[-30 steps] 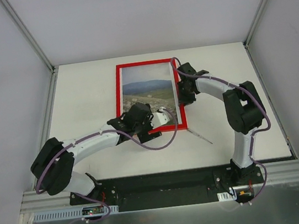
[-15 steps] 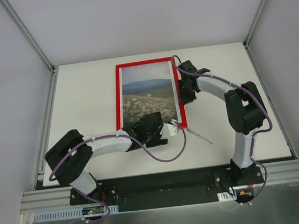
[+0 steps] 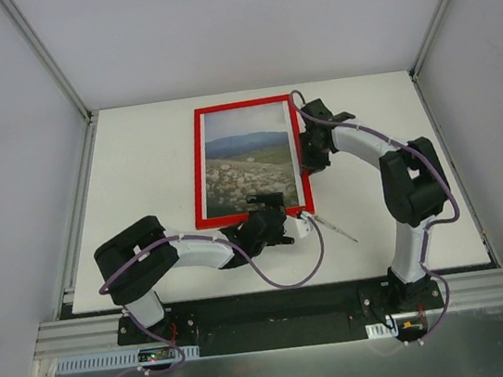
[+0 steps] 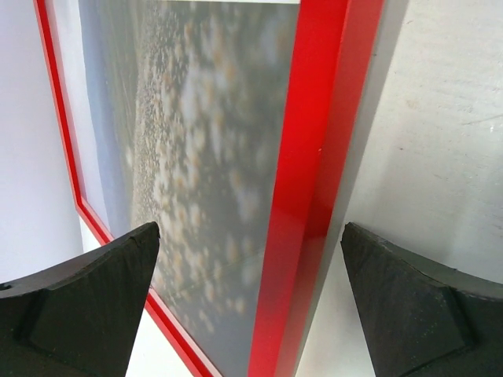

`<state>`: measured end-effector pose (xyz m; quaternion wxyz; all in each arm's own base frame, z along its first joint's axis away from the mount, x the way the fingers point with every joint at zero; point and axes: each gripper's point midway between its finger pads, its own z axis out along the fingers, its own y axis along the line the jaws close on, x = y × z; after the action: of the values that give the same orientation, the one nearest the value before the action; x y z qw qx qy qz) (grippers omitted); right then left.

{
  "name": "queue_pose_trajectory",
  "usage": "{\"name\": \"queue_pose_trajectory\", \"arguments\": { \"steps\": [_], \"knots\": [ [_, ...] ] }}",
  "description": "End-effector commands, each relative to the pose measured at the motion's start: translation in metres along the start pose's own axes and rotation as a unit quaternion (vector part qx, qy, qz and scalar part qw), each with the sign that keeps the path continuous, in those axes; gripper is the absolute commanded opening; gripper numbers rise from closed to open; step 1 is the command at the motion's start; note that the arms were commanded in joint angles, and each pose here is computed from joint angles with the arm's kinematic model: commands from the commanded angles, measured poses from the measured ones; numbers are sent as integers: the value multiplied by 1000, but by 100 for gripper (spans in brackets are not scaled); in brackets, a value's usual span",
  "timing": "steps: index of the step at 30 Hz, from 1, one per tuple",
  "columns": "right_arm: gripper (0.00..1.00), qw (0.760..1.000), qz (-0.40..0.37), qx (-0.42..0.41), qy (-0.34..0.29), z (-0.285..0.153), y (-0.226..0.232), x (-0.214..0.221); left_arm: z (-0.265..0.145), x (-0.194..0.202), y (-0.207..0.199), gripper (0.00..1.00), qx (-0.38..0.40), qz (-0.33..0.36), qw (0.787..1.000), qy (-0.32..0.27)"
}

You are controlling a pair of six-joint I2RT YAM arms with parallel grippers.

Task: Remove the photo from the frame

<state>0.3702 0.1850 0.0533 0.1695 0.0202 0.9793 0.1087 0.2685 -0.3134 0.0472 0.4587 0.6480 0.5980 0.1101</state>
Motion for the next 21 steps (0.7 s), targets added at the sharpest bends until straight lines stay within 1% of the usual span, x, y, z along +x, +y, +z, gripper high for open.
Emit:
{"name": "queue_pose_trajectory", "arguments": {
  "steps": [1,8,11,13,15,17,18,21],
  "knots": [
    [1,996,1,-56,-70,-53,28,-39,2,13,-27,99,27,17,999,19],
    [1,996,2,-60,-74,-63,28,-38,7,19,-18,99,-19,23,999,35],
    [1,996,1,-60,-72,-63,29,-36,8,19,-11,90,-46,29,998,37],
    [1,996,1,-54,-73,-61,26,-36,11,20,-11,84,-48,34,997,40],
    [1,996,-5,-38,-76,-58,21,-38,13,22,-15,84,-46,38,997,42],
    [1,996,-19,-11,-82,-53,13,-43,12,24,-16,86,-47,37,997,42],
    [6,996,-31,10,-87,-50,7,-49,11,24,-15,88,-48,35,997,40],
    [28,995,-45,44,-75,-32,-3,-54,4,24,-15,91,-45,25,998,29]
  ]
}}
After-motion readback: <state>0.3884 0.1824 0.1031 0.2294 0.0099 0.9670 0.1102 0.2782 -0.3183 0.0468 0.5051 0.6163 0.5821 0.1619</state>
